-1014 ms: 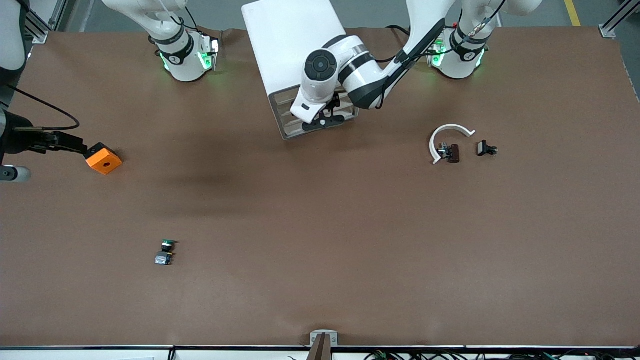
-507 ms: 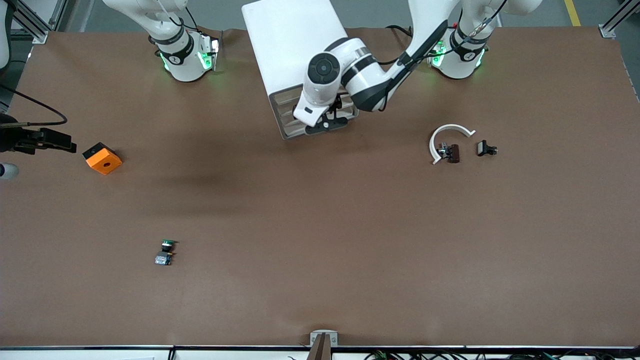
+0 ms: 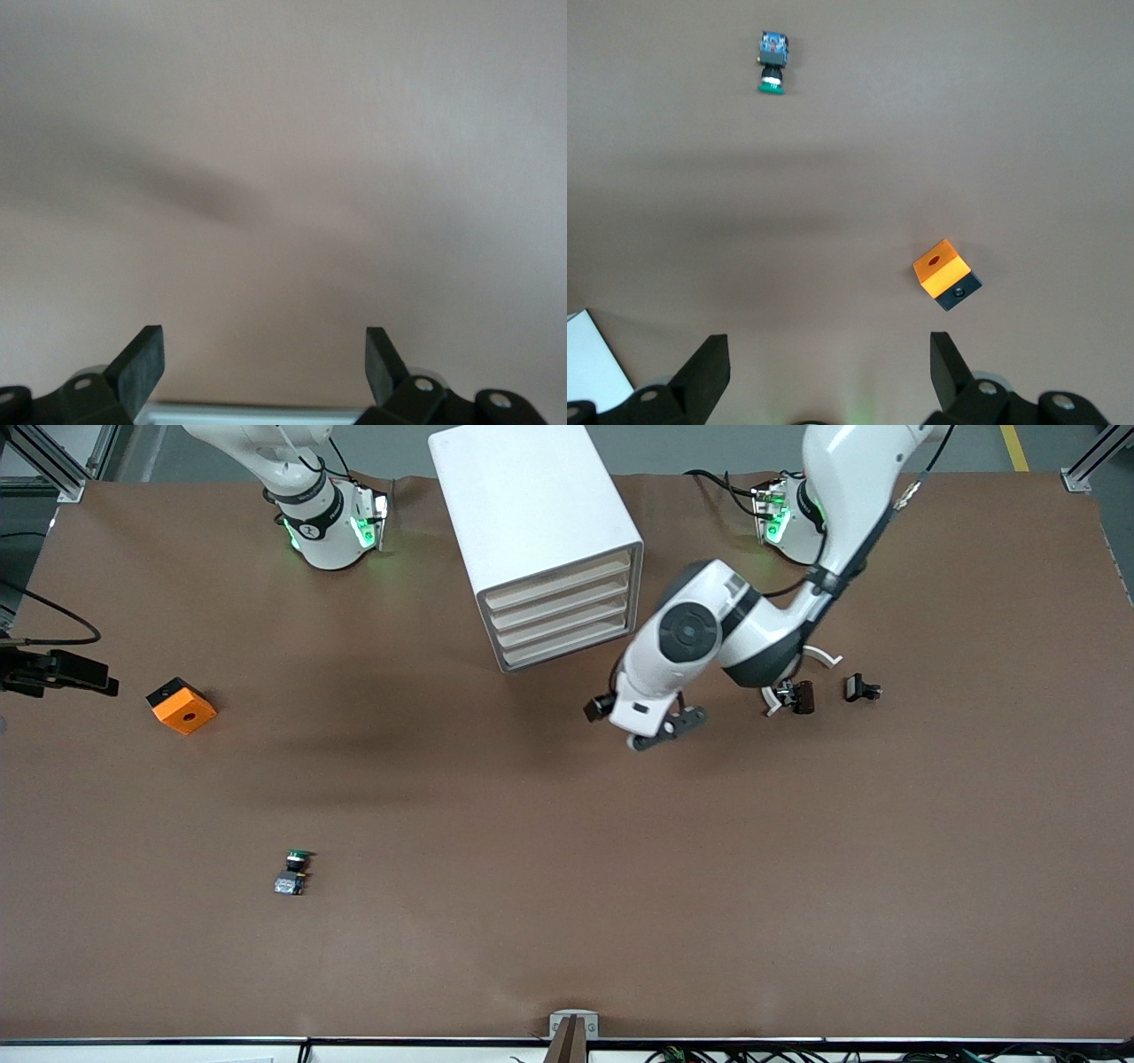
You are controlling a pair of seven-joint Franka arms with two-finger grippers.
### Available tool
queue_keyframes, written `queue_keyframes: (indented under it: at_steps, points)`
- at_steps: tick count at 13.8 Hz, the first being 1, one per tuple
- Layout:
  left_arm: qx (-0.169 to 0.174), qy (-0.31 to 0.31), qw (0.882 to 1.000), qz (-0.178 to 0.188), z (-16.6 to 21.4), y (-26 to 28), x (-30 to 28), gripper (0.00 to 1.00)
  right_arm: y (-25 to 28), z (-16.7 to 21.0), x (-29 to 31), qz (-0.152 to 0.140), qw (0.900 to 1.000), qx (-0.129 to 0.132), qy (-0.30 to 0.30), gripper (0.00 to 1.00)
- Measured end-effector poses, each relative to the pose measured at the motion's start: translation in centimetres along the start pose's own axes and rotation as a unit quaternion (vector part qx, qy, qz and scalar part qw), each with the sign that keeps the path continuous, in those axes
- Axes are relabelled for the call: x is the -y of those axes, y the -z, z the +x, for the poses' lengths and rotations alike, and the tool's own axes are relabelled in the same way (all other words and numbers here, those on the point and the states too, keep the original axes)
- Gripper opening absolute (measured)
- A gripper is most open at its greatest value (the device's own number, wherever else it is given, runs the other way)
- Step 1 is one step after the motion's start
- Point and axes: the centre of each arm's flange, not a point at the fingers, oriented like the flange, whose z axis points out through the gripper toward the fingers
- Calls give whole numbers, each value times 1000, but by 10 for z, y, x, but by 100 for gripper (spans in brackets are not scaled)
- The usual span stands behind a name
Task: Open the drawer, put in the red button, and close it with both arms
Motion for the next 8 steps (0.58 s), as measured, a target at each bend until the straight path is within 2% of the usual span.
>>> queue_keyframes:
  at_steps: [2,4,6,8]
  points:
    - [-14,-8,1000,-13,28,24,16,100,7,-3,-8,0,1000,-4,-7,100]
    - [-33,-21,999,-23,49,53,34,100,5,-8,-16,4,1000,10,-14,100]
    - [-49,-48,997,-20,57,75,53,100,6,-12,-15,6,1000,18,-14,100]
    - [-65,-87,994,-11,59,92,73,100,16,-18,-13,5,1000,8,-12,100]
